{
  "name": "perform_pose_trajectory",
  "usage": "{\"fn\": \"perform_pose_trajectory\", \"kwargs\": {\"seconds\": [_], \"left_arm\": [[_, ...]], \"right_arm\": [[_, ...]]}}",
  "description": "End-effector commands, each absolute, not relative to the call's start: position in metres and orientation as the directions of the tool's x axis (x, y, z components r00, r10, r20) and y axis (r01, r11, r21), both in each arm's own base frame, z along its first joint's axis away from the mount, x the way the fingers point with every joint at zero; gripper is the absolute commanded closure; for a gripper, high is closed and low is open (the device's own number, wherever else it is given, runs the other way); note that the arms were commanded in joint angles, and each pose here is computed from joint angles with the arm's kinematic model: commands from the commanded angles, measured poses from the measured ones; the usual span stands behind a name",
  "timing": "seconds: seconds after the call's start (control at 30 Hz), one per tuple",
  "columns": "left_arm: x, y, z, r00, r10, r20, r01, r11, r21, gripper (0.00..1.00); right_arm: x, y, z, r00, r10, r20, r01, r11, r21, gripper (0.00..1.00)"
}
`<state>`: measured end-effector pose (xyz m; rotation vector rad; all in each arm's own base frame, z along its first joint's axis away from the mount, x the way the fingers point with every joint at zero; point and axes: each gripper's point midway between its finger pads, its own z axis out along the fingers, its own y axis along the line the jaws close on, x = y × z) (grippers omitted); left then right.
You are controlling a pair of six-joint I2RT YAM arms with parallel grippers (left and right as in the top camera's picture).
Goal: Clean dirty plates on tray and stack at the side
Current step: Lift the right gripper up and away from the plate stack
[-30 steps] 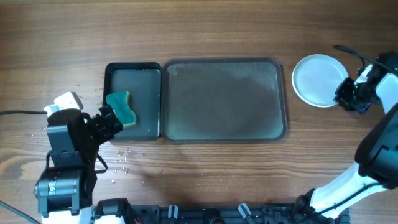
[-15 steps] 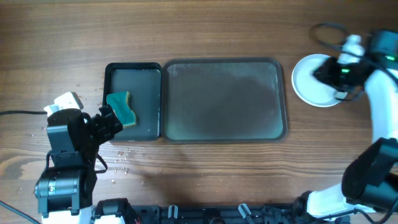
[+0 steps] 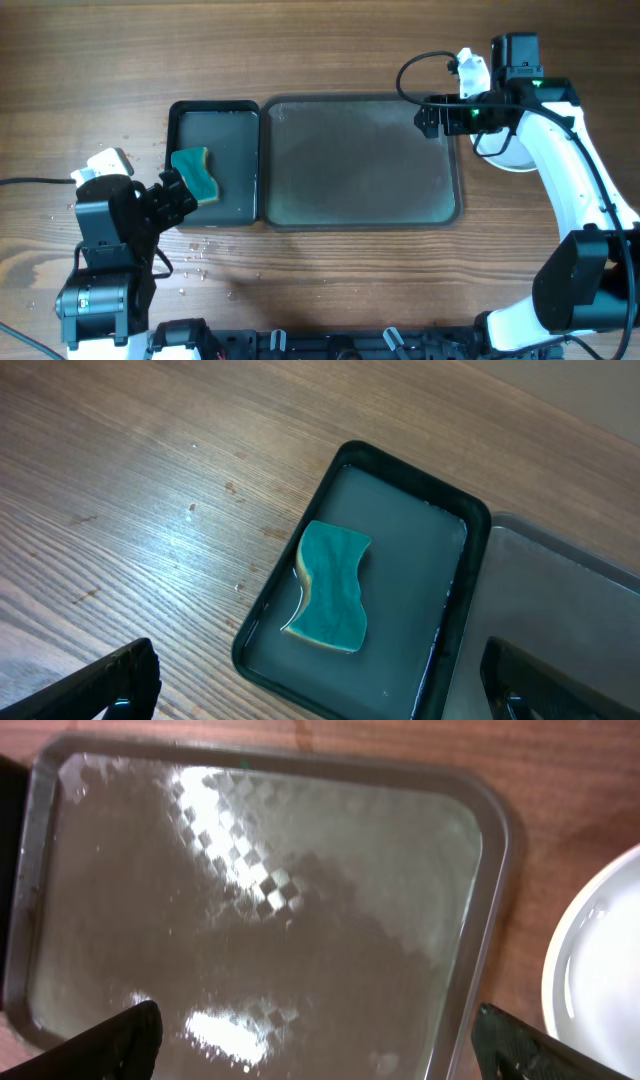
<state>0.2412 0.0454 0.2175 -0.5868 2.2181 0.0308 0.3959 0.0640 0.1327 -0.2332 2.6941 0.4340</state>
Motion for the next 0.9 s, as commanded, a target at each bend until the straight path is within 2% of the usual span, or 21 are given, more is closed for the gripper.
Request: {"fn": "perform_pose_trajectory", "kwargs": {"seconds": [0.0,0.63,0.77,0.87], "left_arm": [[0.242,0.048,0.224,-0.540,-0.393,-0.744,-0.422,0.892,-0.164,0.00],[0.242,0.048,0.224,-0.540,-0.393,-0.744,-0.422,0.892,-0.164,0.00],[0.242,0.048,0.224,-0.540,-0.393,-0.744,-0.422,0.892,-0.164,0.00],[0.242,0.048,0.224,-0.540,-0.393,-0.744,-0.422,0.892,-0.164,0.00]], "right_arm": [[0.403,0.062,0.137,-0.889,-0.119,-0.442,-0.243,0.941,0.236,0.00],[0.406,0.062,0.130,-0.887,-0.119,-0.446,-0.244,0.941,0.236,0.00],[0.404,0.062,0.148,-0.864,-0.119,-0.490,-0.256,0.940,0.224,0.00],[0.399,0.062,0.182,-0.817,-0.117,-0.565,-0.275,0.940,0.202,0.00]]}}
